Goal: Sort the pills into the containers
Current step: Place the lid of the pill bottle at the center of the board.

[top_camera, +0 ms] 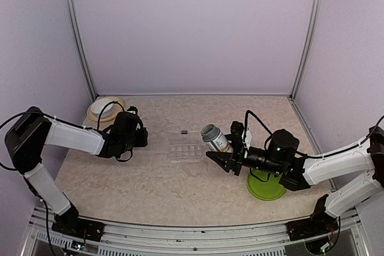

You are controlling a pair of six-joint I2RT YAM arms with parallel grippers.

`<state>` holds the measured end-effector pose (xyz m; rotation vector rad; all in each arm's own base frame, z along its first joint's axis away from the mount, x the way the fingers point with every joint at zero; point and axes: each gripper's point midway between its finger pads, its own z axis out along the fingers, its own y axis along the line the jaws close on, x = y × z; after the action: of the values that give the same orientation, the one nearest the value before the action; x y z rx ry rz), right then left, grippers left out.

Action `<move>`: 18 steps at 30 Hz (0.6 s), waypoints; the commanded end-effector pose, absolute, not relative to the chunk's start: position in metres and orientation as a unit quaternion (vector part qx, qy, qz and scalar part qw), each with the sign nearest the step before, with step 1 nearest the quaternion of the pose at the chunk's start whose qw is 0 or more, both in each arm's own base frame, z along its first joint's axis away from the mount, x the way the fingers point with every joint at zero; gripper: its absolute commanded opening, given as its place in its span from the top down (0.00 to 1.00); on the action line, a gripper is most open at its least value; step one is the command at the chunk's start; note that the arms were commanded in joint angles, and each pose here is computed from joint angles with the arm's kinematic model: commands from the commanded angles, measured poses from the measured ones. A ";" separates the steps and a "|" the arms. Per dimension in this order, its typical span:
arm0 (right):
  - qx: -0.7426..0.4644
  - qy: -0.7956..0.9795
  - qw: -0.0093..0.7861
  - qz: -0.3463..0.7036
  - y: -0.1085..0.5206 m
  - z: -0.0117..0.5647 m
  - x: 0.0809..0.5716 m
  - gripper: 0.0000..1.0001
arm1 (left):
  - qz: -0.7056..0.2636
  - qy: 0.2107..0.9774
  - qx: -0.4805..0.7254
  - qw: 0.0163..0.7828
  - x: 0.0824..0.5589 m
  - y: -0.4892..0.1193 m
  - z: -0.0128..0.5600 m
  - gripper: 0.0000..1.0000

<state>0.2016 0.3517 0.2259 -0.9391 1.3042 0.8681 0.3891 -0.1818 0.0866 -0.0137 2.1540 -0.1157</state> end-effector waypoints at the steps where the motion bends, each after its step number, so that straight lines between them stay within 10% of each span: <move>1: -0.398 0.550 0.625 0.385 0.349 0.237 0.200 1.00 | -0.056 0.881 -0.016 0.469 0.395 -0.181 0.075 0.69; 18: -0.398 0.554 0.621 0.385 0.350 0.232 0.201 1.00 | -0.053 0.895 -0.026 0.442 0.398 -0.174 0.037 0.69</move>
<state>0.2009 0.3510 0.2265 -0.9320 1.3004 0.8752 0.3963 -0.1768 0.0439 -0.0407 2.2218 -0.1181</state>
